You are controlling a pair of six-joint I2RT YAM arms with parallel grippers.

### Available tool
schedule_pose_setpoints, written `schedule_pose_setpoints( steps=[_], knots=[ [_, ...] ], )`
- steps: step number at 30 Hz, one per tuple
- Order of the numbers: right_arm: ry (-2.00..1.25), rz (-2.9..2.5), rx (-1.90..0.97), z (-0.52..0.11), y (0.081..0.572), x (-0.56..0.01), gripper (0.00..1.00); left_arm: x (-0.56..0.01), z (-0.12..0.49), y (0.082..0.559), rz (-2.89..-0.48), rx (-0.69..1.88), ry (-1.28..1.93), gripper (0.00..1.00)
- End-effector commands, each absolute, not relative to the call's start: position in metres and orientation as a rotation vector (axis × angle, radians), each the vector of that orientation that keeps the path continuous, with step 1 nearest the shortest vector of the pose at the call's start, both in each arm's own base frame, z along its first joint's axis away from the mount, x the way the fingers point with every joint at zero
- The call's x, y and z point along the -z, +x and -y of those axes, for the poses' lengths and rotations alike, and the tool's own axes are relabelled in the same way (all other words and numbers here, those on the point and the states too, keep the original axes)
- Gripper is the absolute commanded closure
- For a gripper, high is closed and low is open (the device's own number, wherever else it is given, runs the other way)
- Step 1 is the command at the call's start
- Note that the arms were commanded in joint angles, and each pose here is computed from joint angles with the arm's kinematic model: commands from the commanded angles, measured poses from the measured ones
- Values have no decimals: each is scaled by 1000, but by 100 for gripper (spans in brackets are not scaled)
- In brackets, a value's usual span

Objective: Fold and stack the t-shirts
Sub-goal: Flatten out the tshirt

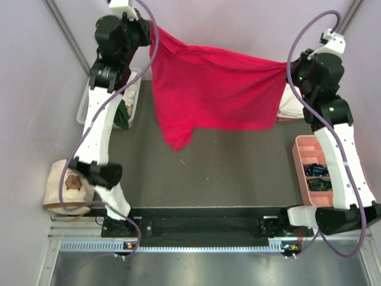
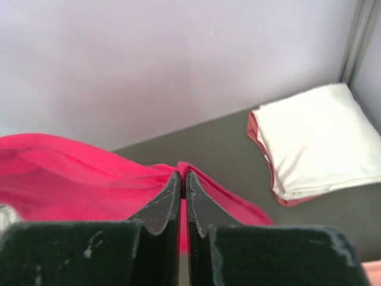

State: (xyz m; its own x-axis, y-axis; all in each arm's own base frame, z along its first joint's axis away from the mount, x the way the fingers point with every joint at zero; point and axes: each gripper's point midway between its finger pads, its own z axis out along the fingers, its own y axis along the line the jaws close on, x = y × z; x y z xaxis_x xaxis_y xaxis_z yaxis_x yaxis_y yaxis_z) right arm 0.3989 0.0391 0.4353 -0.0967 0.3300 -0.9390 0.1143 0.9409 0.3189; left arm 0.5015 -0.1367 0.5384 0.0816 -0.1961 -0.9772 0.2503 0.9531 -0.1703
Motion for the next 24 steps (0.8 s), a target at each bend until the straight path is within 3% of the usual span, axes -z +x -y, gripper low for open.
schedule_pose_setpoints(
  steps=[1, 2, 8, 9, 11, 12, 16, 18, 24],
  knots=[
    [302, -1538, -250, -39, 373, -474, 100, -616, 118, 412, -1181, 400, 22, 100],
    [301, -1585, -252, -42, 374, -449, 100, -624, 111, 391, -1146, 396, 14, 100],
    [333, -1787, -280, -47, 344, -331, 100, -516, 105, 381, -1336, 398, -33, 100],
    [351, -1823, -297, -49, 340, -311, 100, -463, 108, 389, -1423, 395, -40, 100],
    [373, -1930, -304, -52, 328, -254, 100, -420, 107, 382, -1489, 415, -72, 100],
    [389, -1967, -334, -56, 323, -237, 100, -359, 108, 383, -1611, 404, -81, 100],
    [439, -2142, -350, -60, 293, -155, 100, -235, 116, 365, -1793, 488, -170, 100],
    [449, -2176, -373, -63, 281, -142, 100, -176, 115, 348, -1897, 504, -233, 100],
    [463, -2252, -330, -56, 252, -123, 100, -119, 95, 312, -2010, 417, -291, 100]
  ],
)
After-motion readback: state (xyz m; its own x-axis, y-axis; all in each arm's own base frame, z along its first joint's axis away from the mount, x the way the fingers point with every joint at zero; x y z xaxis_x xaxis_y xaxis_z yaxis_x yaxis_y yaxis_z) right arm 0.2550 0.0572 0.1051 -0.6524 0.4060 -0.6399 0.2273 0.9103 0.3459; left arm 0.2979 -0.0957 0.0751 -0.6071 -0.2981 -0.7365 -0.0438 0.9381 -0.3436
